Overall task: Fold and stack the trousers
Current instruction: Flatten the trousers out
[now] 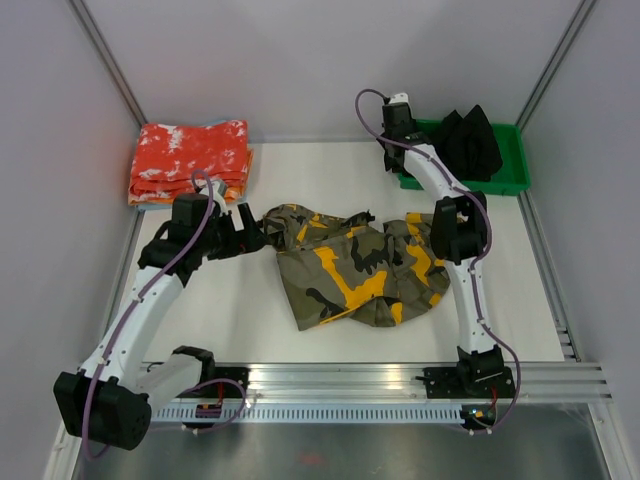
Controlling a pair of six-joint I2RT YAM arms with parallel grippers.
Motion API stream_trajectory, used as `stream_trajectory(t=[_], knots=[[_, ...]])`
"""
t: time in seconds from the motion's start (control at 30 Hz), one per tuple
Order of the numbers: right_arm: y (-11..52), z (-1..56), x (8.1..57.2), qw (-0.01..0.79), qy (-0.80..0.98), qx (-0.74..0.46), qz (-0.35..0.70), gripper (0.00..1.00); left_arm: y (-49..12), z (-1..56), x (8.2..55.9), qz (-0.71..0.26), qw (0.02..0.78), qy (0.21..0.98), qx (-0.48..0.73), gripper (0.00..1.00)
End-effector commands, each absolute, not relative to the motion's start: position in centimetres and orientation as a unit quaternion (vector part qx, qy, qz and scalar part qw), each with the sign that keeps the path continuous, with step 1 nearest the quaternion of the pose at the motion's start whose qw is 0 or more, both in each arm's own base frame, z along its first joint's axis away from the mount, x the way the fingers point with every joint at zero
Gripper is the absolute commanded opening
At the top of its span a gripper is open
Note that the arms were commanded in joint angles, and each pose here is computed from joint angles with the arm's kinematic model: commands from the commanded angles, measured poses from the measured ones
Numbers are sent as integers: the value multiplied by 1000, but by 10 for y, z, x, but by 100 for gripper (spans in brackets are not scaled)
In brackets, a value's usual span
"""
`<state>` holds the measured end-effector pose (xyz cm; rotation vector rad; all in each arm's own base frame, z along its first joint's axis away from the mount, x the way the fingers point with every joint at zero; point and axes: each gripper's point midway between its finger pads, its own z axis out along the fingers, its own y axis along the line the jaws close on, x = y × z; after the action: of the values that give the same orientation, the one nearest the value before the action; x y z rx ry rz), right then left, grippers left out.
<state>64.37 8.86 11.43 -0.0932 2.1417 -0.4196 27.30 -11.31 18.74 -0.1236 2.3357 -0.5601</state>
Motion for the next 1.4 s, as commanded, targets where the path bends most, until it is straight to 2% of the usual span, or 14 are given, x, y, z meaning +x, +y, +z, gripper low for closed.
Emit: stream_trajectory(t=[0.0, 0.1, 0.27, 0.3, 0.33, 0.4, 0.43, 0.6, 0.77, 1.1, 1.17, 1.23, 1.27, 1.37], knots=[[67, 215, 648, 534, 833, 17, -142, 0, -116, 196, 279, -223, 381, 897, -34, 100], [42, 269, 641, 571, 810, 49, -126, 0, -117, 197, 279, -226, 381, 896, -34, 100], [24, 287, 632, 576, 815, 39, -45, 2, -118, 198, 278, -230, 385, 893, -32, 100], [31, 278, 631, 565, 825, 20, -32, 13, -118, 198, 278, -230, 386, 893, -33, 100], [50, 266, 628, 550, 835, -19, 4, 53, -118, 197, 278, -231, 385, 893, -32, 100], [64, 237, 621, 525, 850, -37, 23, 82, -119, 197, 279, -232, 386, 893, -33, 100], [76, 228, 618, 515, 855, -47, 30, 93, -120, 198, 279, -234, 385, 892, -32, 100], [107, 171, 612, 461, 882, -93, 2, 98, -118, 200, 278, -230, 386, 893, -30, 100], [119, 134, 616, 440, 890, -105, -47, 98, -116, 195, 277, -222, 381, 897, -29, 100], [85, 105, 611, 413, 886, -90, -193, 96, -114, 188, 277, -215, 373, 902, -30, 100], [80, 102, 612, 410, 884, -89, -209, 90, -114, 186, 278, -214, 372, 903, -31, 100], [80, 101, 613, 409, 883, -91, -211, 75, -114, 187, 278, -216, 372, 902, -32, 100], [81, 102, 614, 412, 883, -91, -206, 59, -115, 188, 279, -215, 373, 902, -31, 100], [88, 103, 617, 418, 883, -94, -192, 39, -115, 187, 279, -215, 373, 902, -31, 100]])
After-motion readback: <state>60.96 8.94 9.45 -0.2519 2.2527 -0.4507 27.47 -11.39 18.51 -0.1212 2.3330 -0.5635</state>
